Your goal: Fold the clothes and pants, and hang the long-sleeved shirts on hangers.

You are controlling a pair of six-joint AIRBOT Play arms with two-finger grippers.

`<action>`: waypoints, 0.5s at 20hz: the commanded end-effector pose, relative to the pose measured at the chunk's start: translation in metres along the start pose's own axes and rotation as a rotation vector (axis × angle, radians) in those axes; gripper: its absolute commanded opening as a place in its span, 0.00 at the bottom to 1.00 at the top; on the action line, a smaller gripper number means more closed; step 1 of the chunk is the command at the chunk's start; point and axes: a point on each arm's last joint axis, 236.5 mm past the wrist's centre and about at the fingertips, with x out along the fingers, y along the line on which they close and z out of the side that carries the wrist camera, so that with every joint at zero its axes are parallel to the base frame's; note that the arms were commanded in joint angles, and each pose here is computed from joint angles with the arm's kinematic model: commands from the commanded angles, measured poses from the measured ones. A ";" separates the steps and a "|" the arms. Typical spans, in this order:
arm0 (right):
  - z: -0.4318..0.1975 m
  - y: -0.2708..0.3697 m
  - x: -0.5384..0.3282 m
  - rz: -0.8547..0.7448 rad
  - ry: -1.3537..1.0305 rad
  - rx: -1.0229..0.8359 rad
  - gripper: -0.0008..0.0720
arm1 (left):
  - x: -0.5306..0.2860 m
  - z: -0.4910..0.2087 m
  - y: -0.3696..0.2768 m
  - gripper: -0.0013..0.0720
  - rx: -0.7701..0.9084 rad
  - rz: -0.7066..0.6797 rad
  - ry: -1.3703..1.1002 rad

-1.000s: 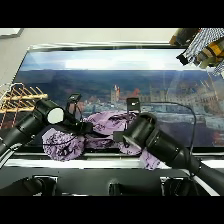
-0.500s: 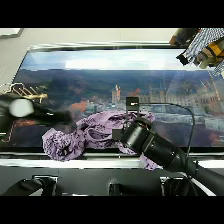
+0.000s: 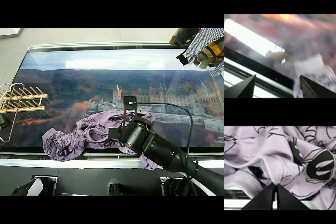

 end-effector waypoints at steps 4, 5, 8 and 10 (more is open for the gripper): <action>-0.003 -0.003 0.000 -0.011 0.013 -0.058 0.06 | 0.061 0.008 0.098 0.86 -0.161 0.061 0.041; -0.004 -0.004 0.000 -0.017 0.017 -0.068 0.07 | 0.072 0.005 0.106 0.86 -0.125 0.054 0.072; -0.005 -0.007 0.000 -0.027 0.023 -0.075 0.07 | 0.099 0.008 0.125 0.85 -0.092 0.051 0.110; -0.006 -0.007 0.000 -0.027 0.024 -0.075 0.07 | 0.120 0.002 0.123 0.85 -0.039 0.013 0.158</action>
